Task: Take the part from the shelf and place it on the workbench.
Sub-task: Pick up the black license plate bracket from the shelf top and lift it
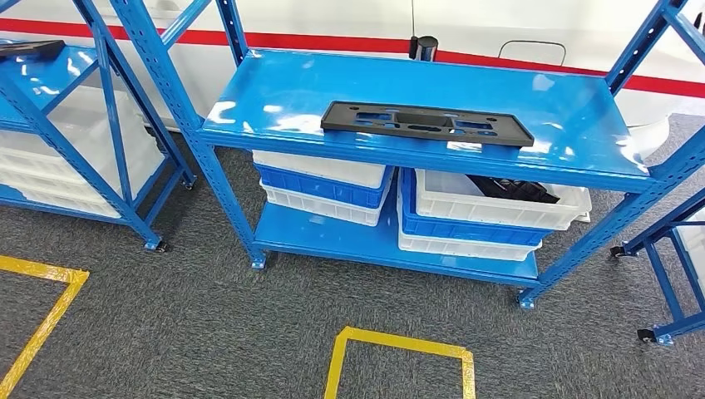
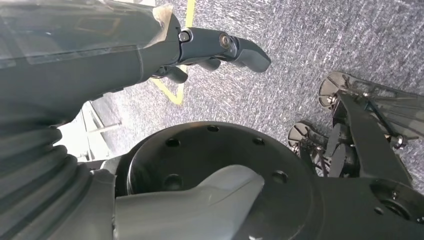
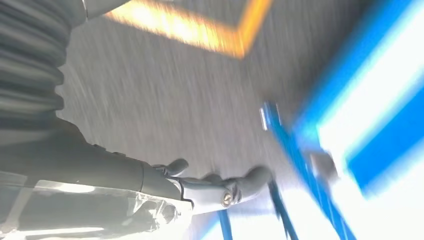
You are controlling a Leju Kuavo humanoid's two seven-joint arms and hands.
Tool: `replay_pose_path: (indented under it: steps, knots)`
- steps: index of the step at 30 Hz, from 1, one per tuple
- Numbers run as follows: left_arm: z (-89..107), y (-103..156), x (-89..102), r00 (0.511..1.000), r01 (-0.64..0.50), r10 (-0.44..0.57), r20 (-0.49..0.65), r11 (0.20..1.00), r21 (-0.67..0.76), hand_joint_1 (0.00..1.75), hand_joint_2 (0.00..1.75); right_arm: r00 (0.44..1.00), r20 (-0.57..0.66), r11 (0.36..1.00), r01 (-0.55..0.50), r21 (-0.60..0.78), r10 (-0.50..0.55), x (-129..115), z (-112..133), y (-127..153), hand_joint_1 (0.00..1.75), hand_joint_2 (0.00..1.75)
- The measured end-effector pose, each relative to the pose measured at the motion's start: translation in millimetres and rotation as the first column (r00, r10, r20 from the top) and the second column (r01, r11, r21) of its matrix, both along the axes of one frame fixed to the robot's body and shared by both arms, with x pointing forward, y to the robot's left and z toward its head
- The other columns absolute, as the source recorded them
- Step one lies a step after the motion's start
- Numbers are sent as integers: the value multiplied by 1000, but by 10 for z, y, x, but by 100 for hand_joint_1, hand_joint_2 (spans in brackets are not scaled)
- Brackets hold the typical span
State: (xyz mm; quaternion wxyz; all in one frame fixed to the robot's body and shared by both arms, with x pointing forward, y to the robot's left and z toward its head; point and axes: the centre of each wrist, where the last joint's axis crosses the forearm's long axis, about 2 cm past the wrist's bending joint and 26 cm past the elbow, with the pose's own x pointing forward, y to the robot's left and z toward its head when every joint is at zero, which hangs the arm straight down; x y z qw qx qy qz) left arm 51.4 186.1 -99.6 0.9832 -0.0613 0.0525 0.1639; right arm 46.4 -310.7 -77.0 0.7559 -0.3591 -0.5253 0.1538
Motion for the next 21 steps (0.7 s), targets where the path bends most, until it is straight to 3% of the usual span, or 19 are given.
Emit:
replay_pose_path:
  steps: [1, 3, 5, 11, 15, 21]
  knots:
    - [0, -4, -8, 1000, -4, 4, -4, 1000, 2, 0, 0, 999, 53, 998, -5, -60, 9, -33, 143, -176, 0, 175]
    - [-2, -8, -26, 1000, -10, 10, -15, 1000, 8, 0, 87, 982, 181, 980, -6, -198, 43, -74, 513, -436, 0, 175]
    - [0, -17, -33, 1000, -15, 16, -24, 1000, 18, 0, 175, 951, 287, 956, -27, -293, 115, -97, 860, -517, 0, 175]
    - [4, -33, -35, 999, -35, 37, -25, 998, 53, 0, 175, 795, 484, 899, -170, -403, 367, -16, 1497, -357, 0, 175]
    - [4, -32, -35, 999, -38, 40, -27, 998, 58, 0, 175, 740, 535, 888, -187, -420, 409, 32, 1675, -291, 0, 175]
    - [4, -30, -35, 999, -41, 43, -28, 997, 59, 0, 175, 705, 565, 883, -195, -428, 429, 56, 1788, -249, 0, 175]
